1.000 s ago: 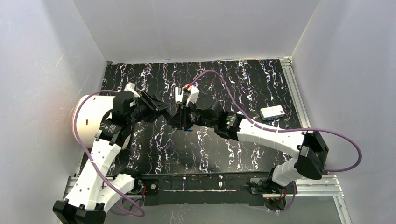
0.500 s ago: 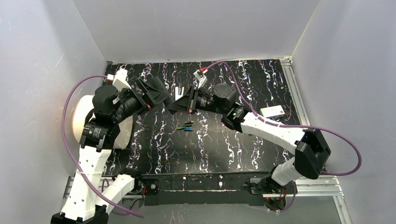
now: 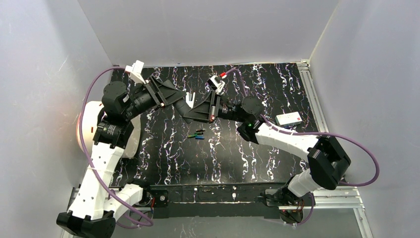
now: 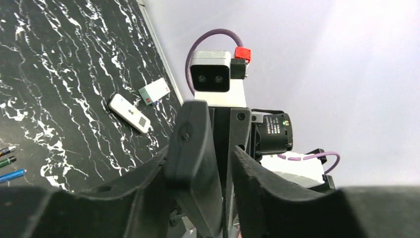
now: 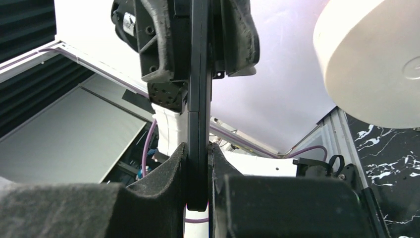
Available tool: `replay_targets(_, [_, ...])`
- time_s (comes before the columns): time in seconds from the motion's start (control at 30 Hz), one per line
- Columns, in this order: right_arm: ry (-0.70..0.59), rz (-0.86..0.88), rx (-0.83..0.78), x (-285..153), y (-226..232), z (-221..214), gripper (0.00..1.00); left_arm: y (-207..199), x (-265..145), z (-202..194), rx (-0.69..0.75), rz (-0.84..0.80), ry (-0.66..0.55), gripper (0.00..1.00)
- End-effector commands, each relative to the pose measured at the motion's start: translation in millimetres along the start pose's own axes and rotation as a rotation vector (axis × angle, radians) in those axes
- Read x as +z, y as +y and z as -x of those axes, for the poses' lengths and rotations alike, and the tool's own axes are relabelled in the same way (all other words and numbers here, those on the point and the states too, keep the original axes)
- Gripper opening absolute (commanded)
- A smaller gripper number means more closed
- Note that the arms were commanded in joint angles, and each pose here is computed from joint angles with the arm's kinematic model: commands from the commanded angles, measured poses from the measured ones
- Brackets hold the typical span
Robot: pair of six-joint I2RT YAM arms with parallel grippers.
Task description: Load the batteries into the remote control
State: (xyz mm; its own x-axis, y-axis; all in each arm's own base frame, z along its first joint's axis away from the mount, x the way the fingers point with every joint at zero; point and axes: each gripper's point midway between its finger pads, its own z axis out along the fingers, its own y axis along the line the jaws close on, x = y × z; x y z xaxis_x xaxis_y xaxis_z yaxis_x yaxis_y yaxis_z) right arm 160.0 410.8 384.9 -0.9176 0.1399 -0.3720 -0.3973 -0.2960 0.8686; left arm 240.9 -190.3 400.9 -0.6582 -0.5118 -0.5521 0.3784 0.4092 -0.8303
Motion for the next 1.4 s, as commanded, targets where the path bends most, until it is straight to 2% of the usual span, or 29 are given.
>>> replay_targets(0.0, [0.018,0.090,-0.012,-5,21,-1,0.16,-20,1,1,0.011,-0.111,0.028,0.37])
replay_targets(0.13, [0.009,0.071,-0.004,-12,12,5,0.16,-26,-2,0,0.028,-0.126,0.038,0.31])
replay_targets(0.27, [0.005,0.021,-0.040,-22,-1,15,0.19,-24,-5,-5,0.042,-0.129,0.043,0.18])
replay_targets(0.3, [0.010,0.005,-0.049,-23,-4,17,0.19,-23,-5,-6,0.038,-0.127,0.045,0.18])
replay_targets(0.43, [0.026,-0.011,-0.068,-22,-9,18,0.21,-19,-3,-10,0.023,-0.123,0.070,0.31])
replay_targets(0.53, [0.026,-0.011,-0.056,-22,-12,17,0.21,-17,-1,-11,0.015,-0.124,0.074,0.33])
replay_targets(0.57, [0.024,-0.011,-0.052,-23,-14,17,0.21,-17,-1,-10,0.014,-0.125,0.075,0.30])
replay_targets(0.7, [0.030,-0.004,-0.043,-25,-14,14,0.21,-19,-1,-10,0.028,-0.139,0.072,0.03])
replay_targets(0.73, [0.030,-0.009,-0.039,-25,-15,14,0.22,-18,-1,-10,0.030,-0.136,0.071,0.00])
replay_targets(0.77, [0.029,-0.017,-0.036,-25,-17,14,0.24,-16,0,-11,0.031,-0.132,0.070,0.00])
replay_targets(0.87, [0.012,-0.035,-0.053,-25,-19,17,0.40,-14,1,-10,0.029,-0.131,0.062,0.00])
replay_targets(1.0, [-0.051,-0.065,-0.088,-18,-21,29,0.67,-10,3,-7,-0.011,-0.135,0.018,0.00])
replay_targets(1.1, [-0.117,-0.080,-0.083,-10,-24,38,0.74,-5,3,-3,-0.054,-0.129,-0.033,0.00])
replay_targets(1.2, [-0.176,-0.099,-0.054,-4,-30,40,0.74,4,3,0,-0.103,-0.093,-0.086,0.00])
replay_targets(1.3, [-0.229,-0.120,-0.008,-3,-40,40,0.68,7,-1,2,-0.148,-0.083,-0.122,0.00])
replay_targets(1.37, [-0.244,-0.128,0.020,-3,-45,38,0.59,10,-3,2,-0.171,-0.073,-0.143,0.00])
